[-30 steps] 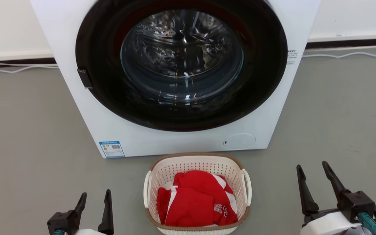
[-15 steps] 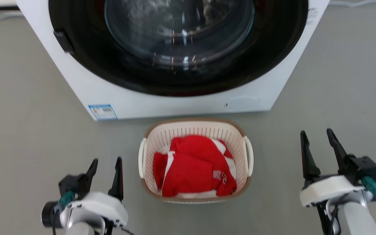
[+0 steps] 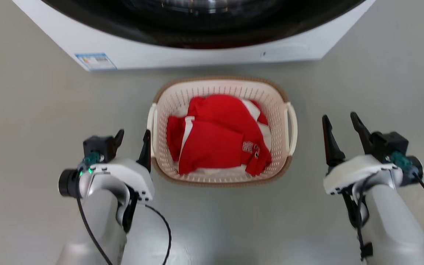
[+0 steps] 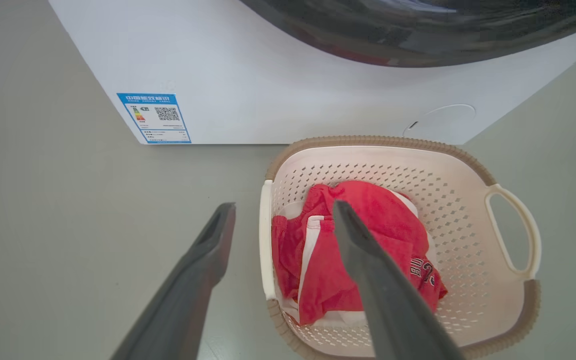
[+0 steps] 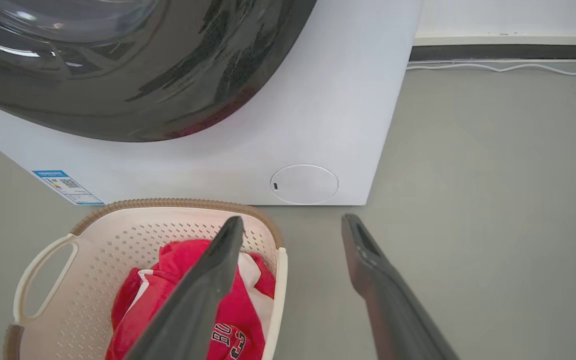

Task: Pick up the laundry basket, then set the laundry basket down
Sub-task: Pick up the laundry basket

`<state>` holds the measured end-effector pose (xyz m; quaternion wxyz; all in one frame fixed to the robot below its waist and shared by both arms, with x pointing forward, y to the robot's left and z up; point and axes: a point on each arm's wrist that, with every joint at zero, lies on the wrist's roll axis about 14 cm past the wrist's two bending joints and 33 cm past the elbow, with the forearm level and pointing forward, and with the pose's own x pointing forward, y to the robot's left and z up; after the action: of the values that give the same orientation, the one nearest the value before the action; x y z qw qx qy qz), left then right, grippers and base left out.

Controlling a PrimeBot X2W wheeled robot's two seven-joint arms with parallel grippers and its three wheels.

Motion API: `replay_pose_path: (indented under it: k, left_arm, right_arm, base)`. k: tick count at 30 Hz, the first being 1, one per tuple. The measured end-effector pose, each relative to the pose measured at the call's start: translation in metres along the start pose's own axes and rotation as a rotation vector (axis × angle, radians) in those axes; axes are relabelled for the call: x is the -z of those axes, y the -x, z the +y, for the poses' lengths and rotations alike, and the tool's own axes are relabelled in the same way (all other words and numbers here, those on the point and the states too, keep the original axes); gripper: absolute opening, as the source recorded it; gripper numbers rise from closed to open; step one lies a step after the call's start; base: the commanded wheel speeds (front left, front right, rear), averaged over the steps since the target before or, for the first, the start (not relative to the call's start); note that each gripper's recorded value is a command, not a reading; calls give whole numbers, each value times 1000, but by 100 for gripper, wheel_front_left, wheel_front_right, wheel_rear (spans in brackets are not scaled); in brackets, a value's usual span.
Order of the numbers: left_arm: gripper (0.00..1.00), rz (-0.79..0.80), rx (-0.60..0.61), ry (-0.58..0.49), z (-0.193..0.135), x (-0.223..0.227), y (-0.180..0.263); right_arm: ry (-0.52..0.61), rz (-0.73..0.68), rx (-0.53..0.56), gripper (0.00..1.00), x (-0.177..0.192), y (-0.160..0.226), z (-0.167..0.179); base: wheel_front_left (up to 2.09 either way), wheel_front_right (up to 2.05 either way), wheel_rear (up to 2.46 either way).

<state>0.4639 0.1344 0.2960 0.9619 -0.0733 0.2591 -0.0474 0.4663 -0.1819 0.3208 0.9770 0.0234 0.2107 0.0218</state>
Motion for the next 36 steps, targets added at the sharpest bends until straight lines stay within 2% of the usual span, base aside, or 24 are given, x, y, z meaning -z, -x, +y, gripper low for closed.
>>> replay_pose_path:
  k: [10,25,36]
  left_arm:
    - [100,120,12,8,-1,38,-45]
    - [100,208,24,-7,-1,74,-81]
    - [100,244,-23,-35,21,94,-100]
  right_arm:
    - [-19,145,-23,100,56,-27,6]
    - [-28,229,7,100,95,-43,-7]
    - [-53,265,-18,100,120,-63,3]
  base:
    - [0,0,0]
    - [0,0,0]
    - [0,0,0]
